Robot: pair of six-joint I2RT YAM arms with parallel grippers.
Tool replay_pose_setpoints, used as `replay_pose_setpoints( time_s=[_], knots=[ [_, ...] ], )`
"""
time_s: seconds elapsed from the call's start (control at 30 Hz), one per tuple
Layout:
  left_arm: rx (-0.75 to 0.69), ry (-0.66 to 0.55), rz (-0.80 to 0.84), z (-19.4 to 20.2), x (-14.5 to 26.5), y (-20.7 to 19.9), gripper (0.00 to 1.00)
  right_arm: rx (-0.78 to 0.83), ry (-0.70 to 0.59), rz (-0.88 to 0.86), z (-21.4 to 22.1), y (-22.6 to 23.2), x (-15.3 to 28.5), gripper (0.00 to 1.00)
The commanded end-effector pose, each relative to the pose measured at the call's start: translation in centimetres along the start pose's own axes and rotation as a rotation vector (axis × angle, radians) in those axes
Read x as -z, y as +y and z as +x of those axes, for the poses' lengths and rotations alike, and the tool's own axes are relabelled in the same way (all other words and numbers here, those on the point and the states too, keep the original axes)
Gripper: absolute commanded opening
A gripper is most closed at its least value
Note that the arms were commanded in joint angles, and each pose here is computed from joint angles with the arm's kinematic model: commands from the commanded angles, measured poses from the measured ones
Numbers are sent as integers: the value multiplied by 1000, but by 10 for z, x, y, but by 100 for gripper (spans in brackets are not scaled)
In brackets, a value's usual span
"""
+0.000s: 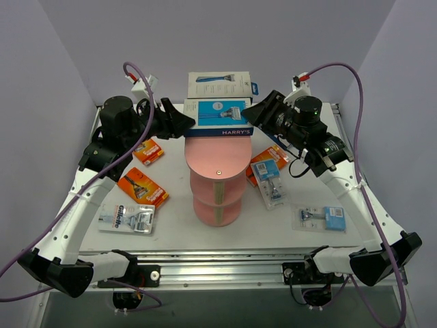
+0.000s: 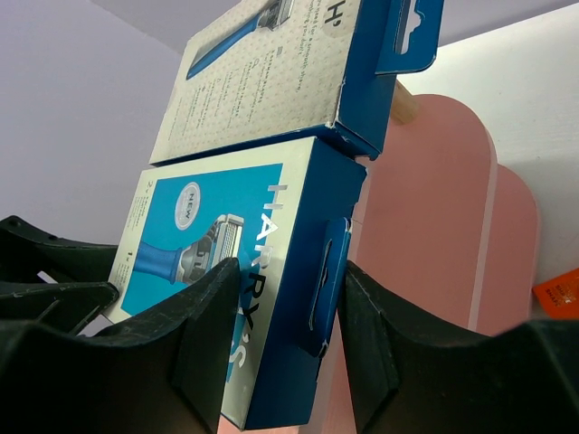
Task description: Place and organize the shaving razors onto the shelf
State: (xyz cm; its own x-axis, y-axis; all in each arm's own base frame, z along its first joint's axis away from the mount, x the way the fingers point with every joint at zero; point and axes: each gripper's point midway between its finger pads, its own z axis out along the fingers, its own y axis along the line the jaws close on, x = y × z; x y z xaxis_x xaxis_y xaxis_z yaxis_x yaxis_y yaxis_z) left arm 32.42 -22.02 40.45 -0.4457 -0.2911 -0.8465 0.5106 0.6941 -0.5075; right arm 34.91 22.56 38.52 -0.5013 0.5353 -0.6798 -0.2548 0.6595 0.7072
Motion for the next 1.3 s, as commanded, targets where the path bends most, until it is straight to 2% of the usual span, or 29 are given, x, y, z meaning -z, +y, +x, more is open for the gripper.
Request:
replay_pose_setpoints(
  time_s=[0.0,0.57,1.27],
  knots=[
    [-22,-11,-2,-8,4,-2,62,9,-6,-63,-7,16,2,43],
    [-19,-27,-7,-14,10,-5,74,6,-22,-56,-11,16,11,59],
    [-2,-82,3,-31,25,-13,87,6,-42,-52,-19,16,25,65]
  ],
)
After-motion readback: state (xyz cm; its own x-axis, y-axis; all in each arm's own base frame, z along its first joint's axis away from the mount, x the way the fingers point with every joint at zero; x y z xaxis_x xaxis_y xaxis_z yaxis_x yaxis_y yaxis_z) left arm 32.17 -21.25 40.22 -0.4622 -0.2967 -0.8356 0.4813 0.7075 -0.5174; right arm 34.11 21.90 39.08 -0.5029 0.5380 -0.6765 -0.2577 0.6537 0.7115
